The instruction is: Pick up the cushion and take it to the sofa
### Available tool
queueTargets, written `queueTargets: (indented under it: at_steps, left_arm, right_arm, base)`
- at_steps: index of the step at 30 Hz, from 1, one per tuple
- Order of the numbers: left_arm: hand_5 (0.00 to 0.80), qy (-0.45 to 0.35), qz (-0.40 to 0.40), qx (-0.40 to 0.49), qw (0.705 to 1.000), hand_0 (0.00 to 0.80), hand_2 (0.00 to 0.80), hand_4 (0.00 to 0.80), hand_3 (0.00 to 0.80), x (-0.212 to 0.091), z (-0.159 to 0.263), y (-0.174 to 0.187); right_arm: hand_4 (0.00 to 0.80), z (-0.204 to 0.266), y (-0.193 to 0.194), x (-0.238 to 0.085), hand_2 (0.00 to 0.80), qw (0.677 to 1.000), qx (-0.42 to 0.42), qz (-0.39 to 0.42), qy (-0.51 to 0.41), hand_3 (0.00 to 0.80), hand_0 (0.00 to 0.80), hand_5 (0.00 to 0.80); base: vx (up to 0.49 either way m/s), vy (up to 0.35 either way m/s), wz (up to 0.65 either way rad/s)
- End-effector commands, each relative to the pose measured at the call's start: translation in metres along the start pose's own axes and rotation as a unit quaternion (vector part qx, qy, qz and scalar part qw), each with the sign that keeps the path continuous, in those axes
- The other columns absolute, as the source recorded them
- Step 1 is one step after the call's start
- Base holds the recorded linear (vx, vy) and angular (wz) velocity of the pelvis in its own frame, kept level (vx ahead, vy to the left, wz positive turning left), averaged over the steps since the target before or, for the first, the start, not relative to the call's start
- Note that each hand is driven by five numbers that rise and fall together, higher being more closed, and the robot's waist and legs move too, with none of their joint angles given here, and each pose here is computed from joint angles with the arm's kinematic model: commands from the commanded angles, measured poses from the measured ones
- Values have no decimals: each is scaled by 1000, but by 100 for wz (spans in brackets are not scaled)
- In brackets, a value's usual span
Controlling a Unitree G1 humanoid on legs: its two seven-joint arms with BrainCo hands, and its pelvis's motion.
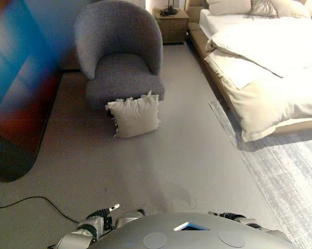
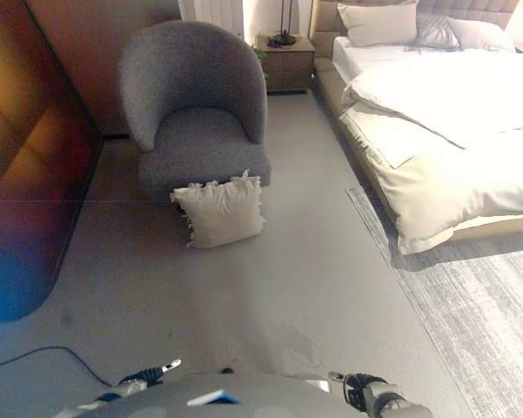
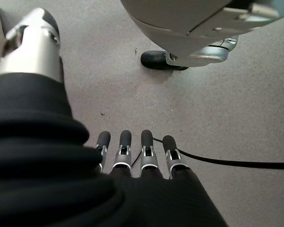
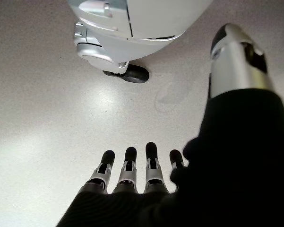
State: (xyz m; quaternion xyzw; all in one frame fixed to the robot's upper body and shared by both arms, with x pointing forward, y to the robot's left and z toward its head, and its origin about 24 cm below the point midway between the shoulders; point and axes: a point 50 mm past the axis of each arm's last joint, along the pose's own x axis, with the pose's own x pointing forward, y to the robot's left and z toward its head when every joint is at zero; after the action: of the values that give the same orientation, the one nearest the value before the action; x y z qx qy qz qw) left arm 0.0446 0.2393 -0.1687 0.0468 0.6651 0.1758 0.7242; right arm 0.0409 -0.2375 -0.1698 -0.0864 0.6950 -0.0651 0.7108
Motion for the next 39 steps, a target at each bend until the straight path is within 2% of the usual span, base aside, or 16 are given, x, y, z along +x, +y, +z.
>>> queueTargets:
  at_steps: [1,33,39]
  left_arm:
    - [0,3,-9,5,1000,0,0,0,0,-1,9,-14]
    - [0,-12,-22,41,999,0,0,0,0,-2,14,-16]
    - [0,-49,-42,17,998,0,0,0,0,-4,32,-22]
  right_arm:
    - [0,15,3,-1,0,1000,-6,0,-13,0,0,0]
    - [0,20,6,-1,0,1000,3,12,-28,0,0,0]
    - [0,34,-1,-3,0,999,-11,5,-37,0,0,0]
  base:
    - [0,0,0]
    - [10,-15,1]
    - [-10,-126,2]
